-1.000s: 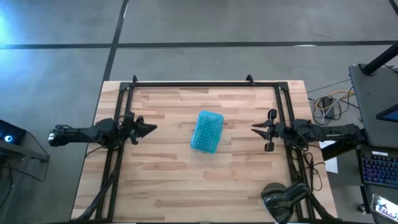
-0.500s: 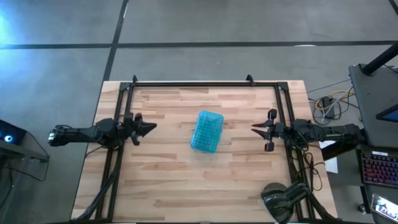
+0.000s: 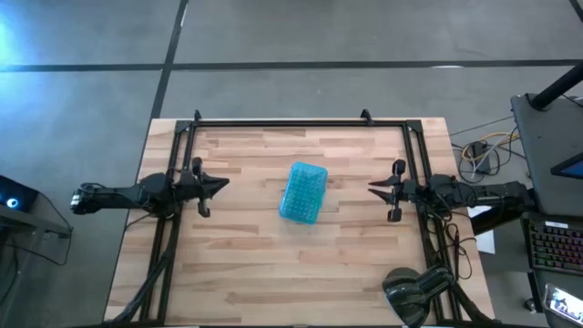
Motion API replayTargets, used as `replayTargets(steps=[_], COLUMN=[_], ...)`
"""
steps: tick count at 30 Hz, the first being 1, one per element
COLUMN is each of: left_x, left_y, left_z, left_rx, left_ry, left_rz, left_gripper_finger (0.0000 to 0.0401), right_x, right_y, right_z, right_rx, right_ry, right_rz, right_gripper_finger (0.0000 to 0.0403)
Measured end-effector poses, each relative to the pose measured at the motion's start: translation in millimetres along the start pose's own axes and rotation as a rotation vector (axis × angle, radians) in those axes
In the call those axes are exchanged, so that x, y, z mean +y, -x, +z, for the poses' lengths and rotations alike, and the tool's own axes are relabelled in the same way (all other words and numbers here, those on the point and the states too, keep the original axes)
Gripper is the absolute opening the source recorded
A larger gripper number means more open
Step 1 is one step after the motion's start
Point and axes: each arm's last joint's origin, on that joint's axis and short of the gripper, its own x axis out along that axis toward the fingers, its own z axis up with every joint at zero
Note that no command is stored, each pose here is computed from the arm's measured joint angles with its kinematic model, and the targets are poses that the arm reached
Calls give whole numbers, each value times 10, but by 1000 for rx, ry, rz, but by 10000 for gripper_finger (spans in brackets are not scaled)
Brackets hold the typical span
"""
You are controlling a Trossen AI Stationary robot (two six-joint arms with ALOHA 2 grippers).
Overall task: Pick & place school supplies into a supply box
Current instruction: Return To Home Position
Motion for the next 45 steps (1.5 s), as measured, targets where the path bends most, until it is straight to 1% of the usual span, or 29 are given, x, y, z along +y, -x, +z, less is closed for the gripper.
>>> replayTargets(steps=[7, 45], left_x=[-1, -2], left_y=[0, 0], left_z=[-1, -1], left_rx=[1, 1], left_ry=[75, 79], left_rz=[-1, -4], left_gripper_finger=[0, 0], right_x=[0, 0], right_y=[0, 0], right_z=[0, 0], right_rx=[0, 0], right_ry=[0, 0], right_rz=[0, 1], right_gripper_finger=[68, 68])
